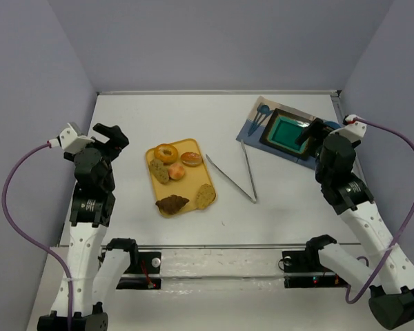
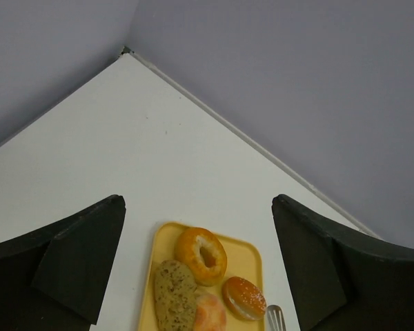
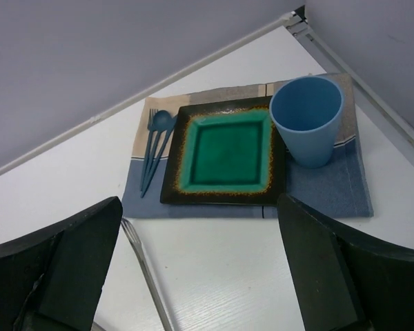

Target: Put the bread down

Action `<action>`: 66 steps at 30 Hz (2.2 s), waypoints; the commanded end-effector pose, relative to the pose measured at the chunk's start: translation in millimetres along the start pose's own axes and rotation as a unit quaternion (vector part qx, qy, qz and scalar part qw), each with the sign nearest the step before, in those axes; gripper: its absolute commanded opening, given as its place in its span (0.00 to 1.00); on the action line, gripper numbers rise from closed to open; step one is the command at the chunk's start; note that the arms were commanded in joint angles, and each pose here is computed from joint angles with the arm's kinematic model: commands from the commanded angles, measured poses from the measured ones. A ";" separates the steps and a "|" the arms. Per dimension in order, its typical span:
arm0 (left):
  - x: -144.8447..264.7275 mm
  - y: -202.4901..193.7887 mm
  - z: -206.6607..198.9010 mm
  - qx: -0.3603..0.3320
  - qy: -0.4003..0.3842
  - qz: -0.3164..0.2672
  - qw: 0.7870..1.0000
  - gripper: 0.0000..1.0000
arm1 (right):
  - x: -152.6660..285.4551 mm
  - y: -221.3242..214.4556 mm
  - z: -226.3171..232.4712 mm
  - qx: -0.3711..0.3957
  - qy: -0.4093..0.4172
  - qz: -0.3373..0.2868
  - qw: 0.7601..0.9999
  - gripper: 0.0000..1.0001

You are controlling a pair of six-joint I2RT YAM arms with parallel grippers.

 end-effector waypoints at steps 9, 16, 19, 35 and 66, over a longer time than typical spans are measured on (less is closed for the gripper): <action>0.5 -13.9 -1.2 0.013 -0.026 0.003 1.000 0.99 | 19.0 -41.4 61.0 0.098 0.232 0.138 0.958 1.00; -5.3 -29.0 -1.5 -0.004 -0.042 0.014 0.999 0.99 | 26.9 -124.6 72.6 0.258 0.228 0.256 0.903 1.00; -6.3 -29.7 -1.2 -0.006 -0.040 0.016 0.999 0.99 | 18.3 -159.9 69.5 0.306 0.205 0.311 0.876 1.00; -12.9 -43.6 3.3 -0.028 -0.035 0.030 0.999 0.99 | 28.3 -271.5 59.5 0.462 0.274 0.433 0.724 1.00; -10.3 -42.2 14.7 -0.022 -0.005 0.017 1.000 0.99 | -28.1 -333.9 57.4 0.417 0.207 0.439 0.768 0.99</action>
Point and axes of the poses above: each gripper's point midway between its finger pads, its own x axis back along the fingers, its own z axis along the line the jaws close on, y = z × x, the point moved 3 cm from there along x, back along the fingers, and after that the axes turned 5 degrees about -x, right-handed, at the moved point
